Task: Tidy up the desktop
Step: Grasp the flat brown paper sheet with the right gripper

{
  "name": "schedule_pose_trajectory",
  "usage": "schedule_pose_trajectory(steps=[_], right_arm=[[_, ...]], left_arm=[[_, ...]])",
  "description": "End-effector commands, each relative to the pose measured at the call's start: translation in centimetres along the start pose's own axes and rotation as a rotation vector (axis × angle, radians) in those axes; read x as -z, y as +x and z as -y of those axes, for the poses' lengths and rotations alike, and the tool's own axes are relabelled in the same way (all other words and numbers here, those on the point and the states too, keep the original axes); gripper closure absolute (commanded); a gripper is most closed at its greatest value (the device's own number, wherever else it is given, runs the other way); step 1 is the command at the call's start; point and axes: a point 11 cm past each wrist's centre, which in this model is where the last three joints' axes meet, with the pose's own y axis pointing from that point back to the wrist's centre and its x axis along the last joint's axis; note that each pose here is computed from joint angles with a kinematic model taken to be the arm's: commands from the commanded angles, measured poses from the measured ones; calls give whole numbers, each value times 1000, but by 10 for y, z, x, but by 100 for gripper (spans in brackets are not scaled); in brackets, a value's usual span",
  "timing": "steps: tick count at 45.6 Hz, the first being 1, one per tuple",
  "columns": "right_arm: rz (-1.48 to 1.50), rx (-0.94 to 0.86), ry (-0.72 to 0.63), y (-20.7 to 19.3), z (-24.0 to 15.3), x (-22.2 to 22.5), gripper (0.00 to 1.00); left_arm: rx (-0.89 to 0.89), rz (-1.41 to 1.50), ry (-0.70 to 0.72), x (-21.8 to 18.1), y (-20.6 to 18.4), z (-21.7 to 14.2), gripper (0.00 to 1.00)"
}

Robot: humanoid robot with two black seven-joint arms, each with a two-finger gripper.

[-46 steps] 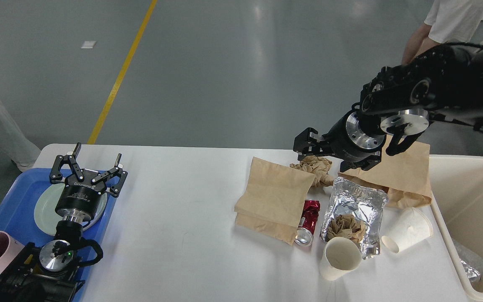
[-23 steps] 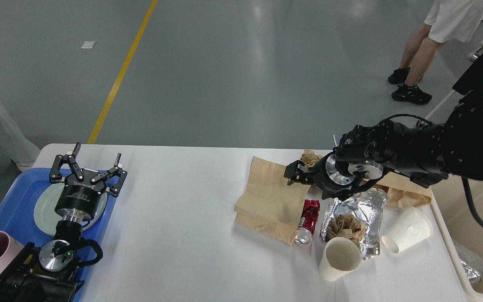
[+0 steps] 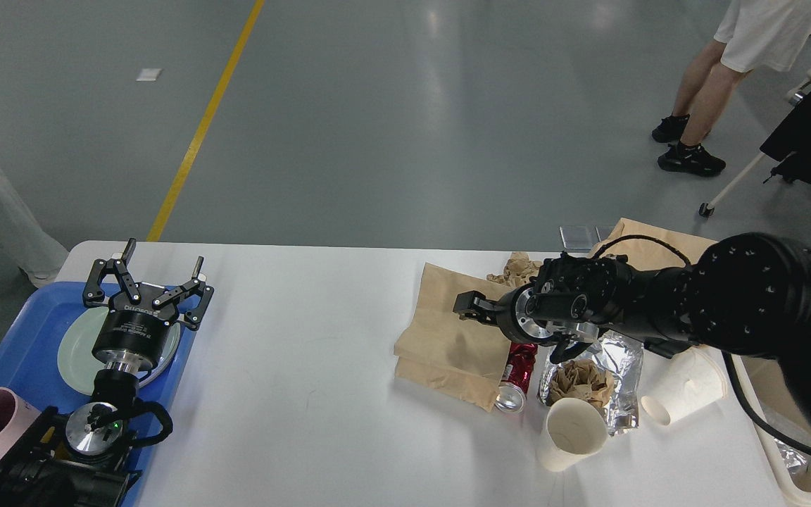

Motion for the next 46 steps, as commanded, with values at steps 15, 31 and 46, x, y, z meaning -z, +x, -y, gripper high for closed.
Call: schedule_pose_trajectory(steps=[15, 31, 46], right_arm=[[-22, -9, 2, -16, 18, -6, 16], [-21, 9, 11, -25, 23, -2, 100], [27, 18, 25, -27, 22, 9, 100]], left_arm=[[0, 0, 1, 0, 0, 0, 4], [0, 0, 1, 0, 0, 0, 4], [0, 0, -1, 0, 0, 0, 4]])
